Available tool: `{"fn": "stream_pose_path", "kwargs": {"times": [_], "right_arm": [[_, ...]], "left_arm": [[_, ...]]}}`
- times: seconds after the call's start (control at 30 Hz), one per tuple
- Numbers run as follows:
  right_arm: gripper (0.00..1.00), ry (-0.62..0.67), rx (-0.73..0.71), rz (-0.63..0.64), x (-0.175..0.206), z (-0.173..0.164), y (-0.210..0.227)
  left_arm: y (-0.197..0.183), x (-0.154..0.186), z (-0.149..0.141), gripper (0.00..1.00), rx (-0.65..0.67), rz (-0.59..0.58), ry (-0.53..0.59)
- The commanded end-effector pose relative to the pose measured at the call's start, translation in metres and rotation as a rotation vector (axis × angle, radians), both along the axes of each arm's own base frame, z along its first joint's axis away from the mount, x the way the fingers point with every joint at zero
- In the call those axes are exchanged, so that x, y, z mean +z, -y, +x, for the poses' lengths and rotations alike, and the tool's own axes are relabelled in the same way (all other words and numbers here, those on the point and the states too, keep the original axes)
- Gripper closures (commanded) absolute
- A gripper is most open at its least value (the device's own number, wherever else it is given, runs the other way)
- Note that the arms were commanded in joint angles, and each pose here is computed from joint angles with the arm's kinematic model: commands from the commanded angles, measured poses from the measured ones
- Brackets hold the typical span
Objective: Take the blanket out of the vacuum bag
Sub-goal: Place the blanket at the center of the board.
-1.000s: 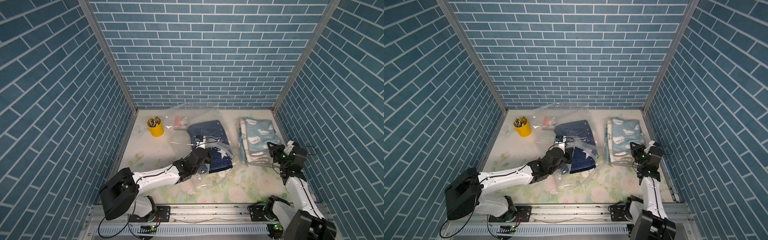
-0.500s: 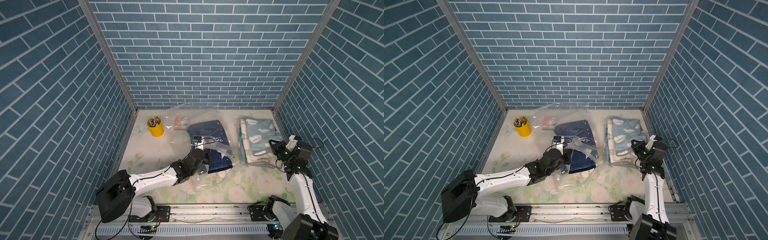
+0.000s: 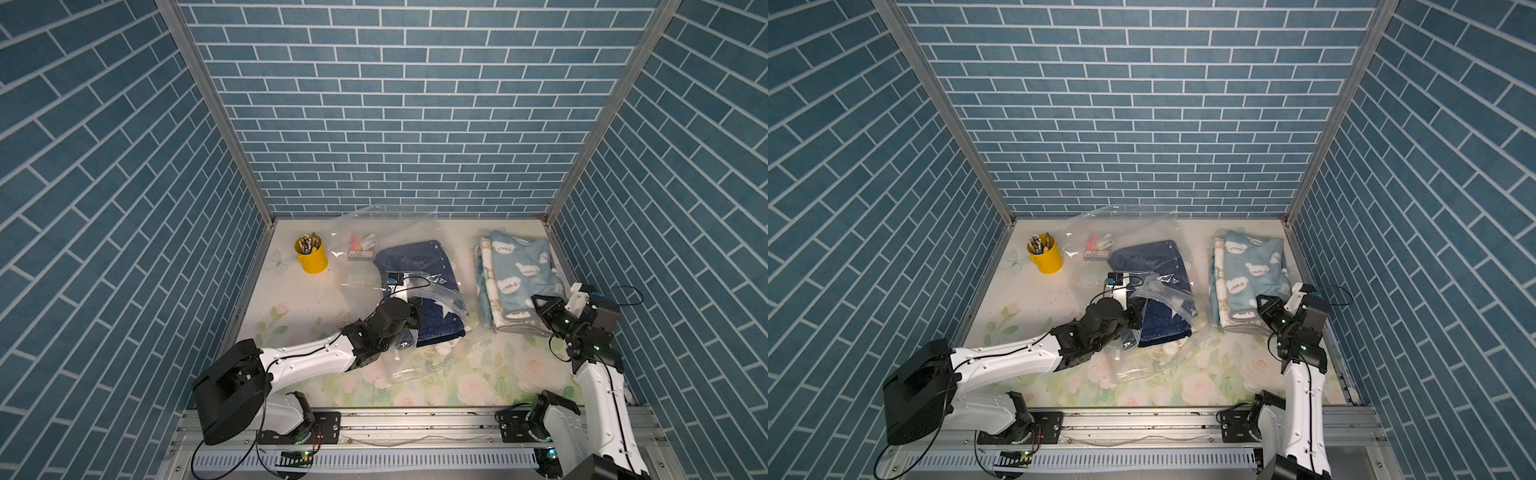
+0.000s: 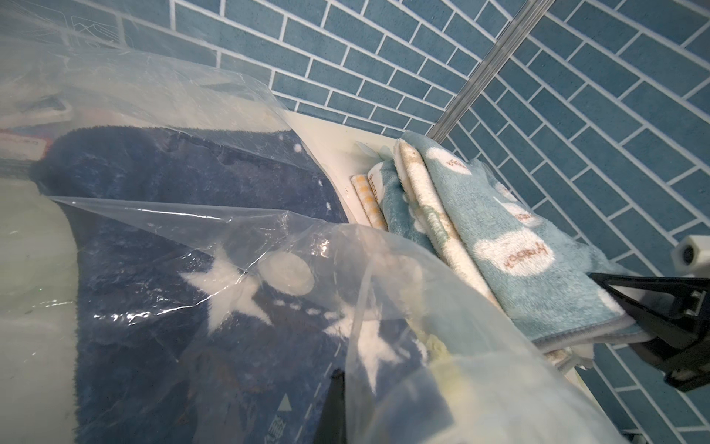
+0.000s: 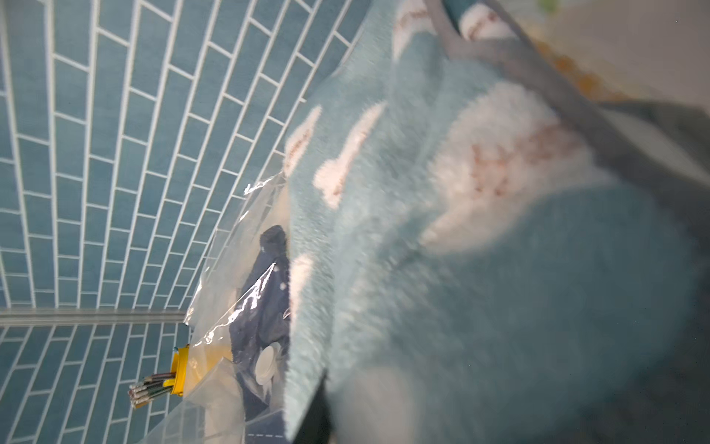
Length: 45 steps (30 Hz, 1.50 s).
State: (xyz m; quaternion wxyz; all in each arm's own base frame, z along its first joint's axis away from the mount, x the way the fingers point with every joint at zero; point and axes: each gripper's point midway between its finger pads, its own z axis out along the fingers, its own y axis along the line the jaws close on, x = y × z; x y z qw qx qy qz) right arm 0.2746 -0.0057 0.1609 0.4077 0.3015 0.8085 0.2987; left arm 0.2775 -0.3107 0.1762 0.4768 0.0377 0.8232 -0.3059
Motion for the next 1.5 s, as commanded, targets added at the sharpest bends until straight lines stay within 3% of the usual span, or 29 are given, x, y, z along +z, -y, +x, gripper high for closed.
{"fn": "stream_pose_path", "kwargs": {"times": [0.0, 0.1, 0.3, 0.4, 0.57, 0.7, 0.83, 0.93, 1.0, 1.17, 1.23, 1.3, 1.4, 1.47], "right_arm": [[0.46, -0.061, -0.053, -0.11, -0.014, -0.013, 0.016], [0.35, -0.033, -0.046, -0.149, 0.002, -0.014, 0.017], [0.32, 0.065, -0.028, -0.162, 0.037, -0.025, 0.006], [0.32, 0.148, -0.001, -0.134, 0.064, -0.025, -0.003], [0.34, 0.243, 0.053, -0.205, 0.112, -0.024, -0.012], [0.38, 0.288, 0.157, -0.179, 0.127, -0.019, -0.032], [0.42, 0.301, 0.162, -0.232, 0.137, -0.019, -0.036], [0.44, 0.277, 0.169, -0.266, 0.125, -0.009, -0.038], [0.45, 0.218, 0.249, -0.286, 0.104, 0.005, -0.053], [0.48, 0.027, 0.352, -0.551, 0.048, 0.043, -0.091], [0.57, -0.034, 0.32, -0.702, 0.036, 0.052, -0.089], [0.72, -0.076, 0.283, -0.802, 0.03, 0.057, -0.085], [0.9, -0.115, 0.284, -0.87, 0.018, 0.059, -0.082], [0.92, -0.162, 0.261, -0.928, 0.009, 0.057, -0.073]], "left_arm": [[0.0, 0.008, 0.004, 1.0, -0.001, -0.001, 0.021], [0.0, 0.007, 0.003, 1.0, 0.001, 0.001, 0.019], [-0.002, 0.008, 0.007, 1.0, 0.017, 0.022, 0.024], [-0.002, 0.011, 0.01, 1.0, 0.023, 0.038, 0.031], [-0.004, 0.016, 0.013, 1.0, 0.032, 0.051, 0.029], [-0.006, 0.014, 0.013, 1.0, 0.041, 0.043, 0.023], [-0.004, 0.013, 0.015, 1.0, 0.043, 0.042, 0.016], [-0.004, 0.012, 0.016, 1.0, 0.05, 0.05, 0.015], [-0.006, 0.011, 0.016, 1.0, 0.055, 0.057, 0.013], [-0.006, 0.008, 0.016, 1.0, 0.056, 0.063, 0.003], [-0.007, 0.008, 0.015, 1.0, 0.055, 0.063, -0.003], [-0.007, 0.007, 0.013, 1.0, 0.046, 0.058, -0.006], [-0.01, 0.002, 0.012, 1.0, 0.05, 0.072, -0.015], [-0.011, 0.0, 0.012, 1.0, 0.05, 0.078, -0.019]]}}
